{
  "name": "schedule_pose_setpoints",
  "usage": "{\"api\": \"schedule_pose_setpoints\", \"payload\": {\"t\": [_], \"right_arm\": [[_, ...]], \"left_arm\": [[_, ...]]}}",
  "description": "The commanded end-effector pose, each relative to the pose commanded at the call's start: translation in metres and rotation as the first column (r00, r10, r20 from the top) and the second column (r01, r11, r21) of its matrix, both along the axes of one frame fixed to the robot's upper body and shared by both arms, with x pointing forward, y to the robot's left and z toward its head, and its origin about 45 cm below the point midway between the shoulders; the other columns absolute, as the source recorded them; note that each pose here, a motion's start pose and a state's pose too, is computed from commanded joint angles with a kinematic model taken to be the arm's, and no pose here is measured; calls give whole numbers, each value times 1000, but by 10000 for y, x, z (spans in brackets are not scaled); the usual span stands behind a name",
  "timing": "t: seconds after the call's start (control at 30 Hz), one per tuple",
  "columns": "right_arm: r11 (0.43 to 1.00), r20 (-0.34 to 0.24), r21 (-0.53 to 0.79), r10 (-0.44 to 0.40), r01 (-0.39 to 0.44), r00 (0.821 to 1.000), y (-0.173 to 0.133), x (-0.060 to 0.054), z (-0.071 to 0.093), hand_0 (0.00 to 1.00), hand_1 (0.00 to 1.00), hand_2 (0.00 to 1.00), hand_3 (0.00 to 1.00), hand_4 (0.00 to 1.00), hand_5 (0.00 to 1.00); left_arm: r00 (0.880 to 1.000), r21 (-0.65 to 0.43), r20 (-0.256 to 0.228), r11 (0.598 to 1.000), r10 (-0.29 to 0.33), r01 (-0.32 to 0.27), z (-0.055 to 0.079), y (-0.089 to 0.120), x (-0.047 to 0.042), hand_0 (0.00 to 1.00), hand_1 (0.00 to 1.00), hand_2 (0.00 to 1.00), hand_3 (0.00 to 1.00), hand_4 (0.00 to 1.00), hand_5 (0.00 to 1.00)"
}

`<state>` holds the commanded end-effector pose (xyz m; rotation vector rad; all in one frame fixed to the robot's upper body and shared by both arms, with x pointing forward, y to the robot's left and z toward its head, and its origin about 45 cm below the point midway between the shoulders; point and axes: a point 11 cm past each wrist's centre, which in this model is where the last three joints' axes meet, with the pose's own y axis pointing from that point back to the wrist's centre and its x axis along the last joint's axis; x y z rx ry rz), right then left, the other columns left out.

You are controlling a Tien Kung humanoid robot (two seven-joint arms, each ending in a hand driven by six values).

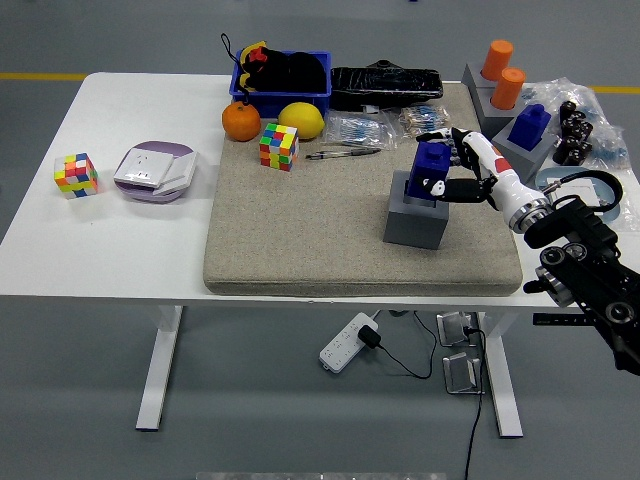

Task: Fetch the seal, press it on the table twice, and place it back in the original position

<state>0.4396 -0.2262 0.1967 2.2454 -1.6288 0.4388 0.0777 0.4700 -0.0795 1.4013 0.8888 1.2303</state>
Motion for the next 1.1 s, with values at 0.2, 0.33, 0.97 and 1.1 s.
{"api": "schedule_pose_setpoints", "payload": {"t": [0.2,0.33,0.97,1.1], "right_arm": [[1000,-9,-7,6,-6,1000,27,-4,-43,590,415,408,442,616,2],[1000,-12,-10,7,-7,1000,42,5,-55,590,414,408,441,617,2],[999,-17,-47,7,-8,1000,26,67,-60,591,413,406,439,624,2],[999,-13,-54,7,-7,1000,12,85,-38,591,413,406,438,625,2]], "left_arm": [[1000,3,0,1000,-2,2,7,13,4,820,798,766,815,769,287],[1000,4,-2,1000,-4,4,8,18,-1,820,797,766,814,769,286],[1000,5,-1,1000,-9,9,14,22,17,820,798,766,814,770,288],[1000,5,1,1000,-9,9,13,18,21,820,798,766,814,770,288]]}}
